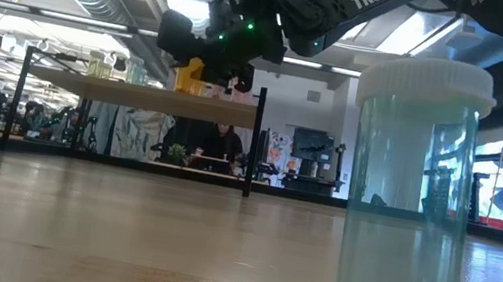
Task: Pick and place medicine bottles onto shelf by color
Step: Put the orange pill bottle on the shelf aligned with the orange pill bottle on the shelf
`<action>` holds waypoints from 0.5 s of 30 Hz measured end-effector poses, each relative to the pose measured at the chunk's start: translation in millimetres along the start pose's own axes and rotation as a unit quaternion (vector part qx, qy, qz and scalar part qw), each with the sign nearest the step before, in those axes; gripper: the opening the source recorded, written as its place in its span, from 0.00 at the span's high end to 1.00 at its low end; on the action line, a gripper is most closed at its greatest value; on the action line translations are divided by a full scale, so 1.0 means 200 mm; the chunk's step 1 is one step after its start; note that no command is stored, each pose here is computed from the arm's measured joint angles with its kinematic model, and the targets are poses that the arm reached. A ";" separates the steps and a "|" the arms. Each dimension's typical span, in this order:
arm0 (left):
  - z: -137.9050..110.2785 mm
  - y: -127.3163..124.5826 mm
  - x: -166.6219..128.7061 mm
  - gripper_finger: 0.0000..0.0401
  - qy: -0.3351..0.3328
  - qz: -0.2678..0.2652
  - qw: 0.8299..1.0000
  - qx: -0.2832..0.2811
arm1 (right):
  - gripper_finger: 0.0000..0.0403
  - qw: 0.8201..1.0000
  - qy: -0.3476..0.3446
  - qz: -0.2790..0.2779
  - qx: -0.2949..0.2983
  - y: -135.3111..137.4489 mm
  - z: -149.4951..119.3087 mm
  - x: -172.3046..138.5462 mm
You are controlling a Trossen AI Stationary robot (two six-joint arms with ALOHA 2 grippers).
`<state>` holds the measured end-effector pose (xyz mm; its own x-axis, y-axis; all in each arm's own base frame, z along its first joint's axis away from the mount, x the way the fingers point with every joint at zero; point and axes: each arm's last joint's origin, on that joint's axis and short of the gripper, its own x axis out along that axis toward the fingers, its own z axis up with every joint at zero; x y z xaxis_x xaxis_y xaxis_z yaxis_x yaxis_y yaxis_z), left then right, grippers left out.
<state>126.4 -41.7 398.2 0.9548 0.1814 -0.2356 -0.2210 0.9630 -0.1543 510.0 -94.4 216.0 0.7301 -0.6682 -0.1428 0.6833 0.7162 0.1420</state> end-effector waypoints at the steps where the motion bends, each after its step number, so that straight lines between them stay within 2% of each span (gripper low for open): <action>1: 0.00 0.00 0.00 0.44 0.000 0.000 1.000 0.000 | 0.44 1.000 -0.002 0.000 -0.002 0.00 0.00 0.00; 11: 0.00 0.00 0.00 0.44 0.000 0.000 1.000 0.000 | 0.44 0.999 -0.040 0.003 -0.025 0.00 0.05 0.00; 15: 0.00 0.00 0.00 0.44 0.000 0.000 1.000 0.000 | 0.44 0.998 -0.052 -0.023 -0.037 -0.01 0.06 0.00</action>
<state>126.4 -41.7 398.1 0.9547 0.1816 -0.2357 -0.2212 0.9630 -0.1540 509.6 -98.3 226.6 0.6973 -0.7154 -0.0444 0.7166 0.6946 0.0637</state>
